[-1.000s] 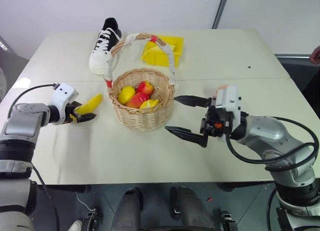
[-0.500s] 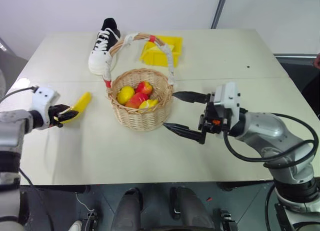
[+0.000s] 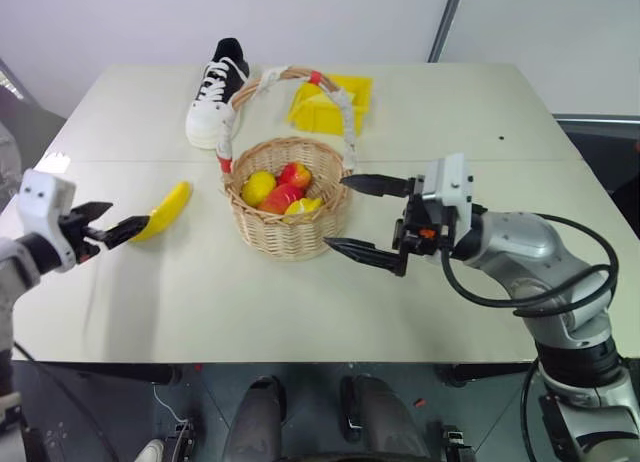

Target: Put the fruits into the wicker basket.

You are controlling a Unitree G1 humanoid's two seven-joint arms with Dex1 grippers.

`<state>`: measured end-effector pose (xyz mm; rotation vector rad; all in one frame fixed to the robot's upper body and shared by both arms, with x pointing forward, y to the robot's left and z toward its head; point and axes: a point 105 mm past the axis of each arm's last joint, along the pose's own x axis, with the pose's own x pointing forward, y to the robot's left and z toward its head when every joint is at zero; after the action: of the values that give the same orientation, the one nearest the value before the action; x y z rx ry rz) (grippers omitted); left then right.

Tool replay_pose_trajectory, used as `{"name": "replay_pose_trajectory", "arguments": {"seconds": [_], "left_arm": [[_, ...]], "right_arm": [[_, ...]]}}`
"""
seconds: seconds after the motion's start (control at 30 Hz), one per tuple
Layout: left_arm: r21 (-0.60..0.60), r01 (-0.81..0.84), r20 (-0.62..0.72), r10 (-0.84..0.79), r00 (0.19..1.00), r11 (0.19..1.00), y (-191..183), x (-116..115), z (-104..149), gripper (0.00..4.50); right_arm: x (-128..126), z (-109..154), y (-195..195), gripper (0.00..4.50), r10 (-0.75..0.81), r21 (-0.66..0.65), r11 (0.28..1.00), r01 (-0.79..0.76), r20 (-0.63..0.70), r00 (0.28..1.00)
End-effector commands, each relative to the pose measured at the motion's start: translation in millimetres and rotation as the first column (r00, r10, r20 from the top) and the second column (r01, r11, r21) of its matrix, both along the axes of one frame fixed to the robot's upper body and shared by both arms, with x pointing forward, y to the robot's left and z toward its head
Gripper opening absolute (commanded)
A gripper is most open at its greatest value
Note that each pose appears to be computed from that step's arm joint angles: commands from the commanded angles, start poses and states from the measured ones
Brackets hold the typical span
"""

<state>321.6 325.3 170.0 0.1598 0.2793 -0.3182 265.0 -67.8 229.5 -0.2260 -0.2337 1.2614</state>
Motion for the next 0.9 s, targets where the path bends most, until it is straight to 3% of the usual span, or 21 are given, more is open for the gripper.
{"name": "replay_pose_trajectory", "arguments": {"seconds": [0.03,0.17,0.33,0.47,0.63,0.77,0.9], "left_arm": [[0.048,-0.027,-0.033,0.029,0.999,0.998,3,12,-5,4.47],[0.071,-0.015,-0.110,0.023,0.994,0.997,-2,28,-25,4.47],[0.054,-0.017,-0.134,0.024,0.991,0.998,-6,40,-29,4.47],[0.029,-0.001,-0.136,0.005,0.991,1.000,-10,44,-30,3.18],[0.039,-0.025,-0.138,0.030,0.990,0.999,-6,43,-29,0.68],[0.084,-0.058,-0.114,0.067,0.991,0.995,6,38,-25,0.54],[0.025,-0.014,0.095,0.012,0.995,1.000,9,20,18,0.54]], "right_arm": [[-6,6,0,4.50,0.006,0.012,1.000,-0.007,0.048,0.999],[-9,5,-2,4.50,-0.017,0.012,1.000,0.016,0.057,0.998],[-13,9,-2,4.50,-0.025,0.022,0.999,0.024,0.069,0.997],[-13,10,-2,4.50,-0.034,0.024,0.999,0.032,0.072,0.997],[-14,10,0,4.50,-0.032,0.024,0.999,0.030,0.070,0.997],[-13,9,1,4.50,-0.028,0.018,0.999,0.027,0.071,0.997],[-12,9,0,4.50,-0.029,0.014,1.000,0.028,0.070,0.997]]}}
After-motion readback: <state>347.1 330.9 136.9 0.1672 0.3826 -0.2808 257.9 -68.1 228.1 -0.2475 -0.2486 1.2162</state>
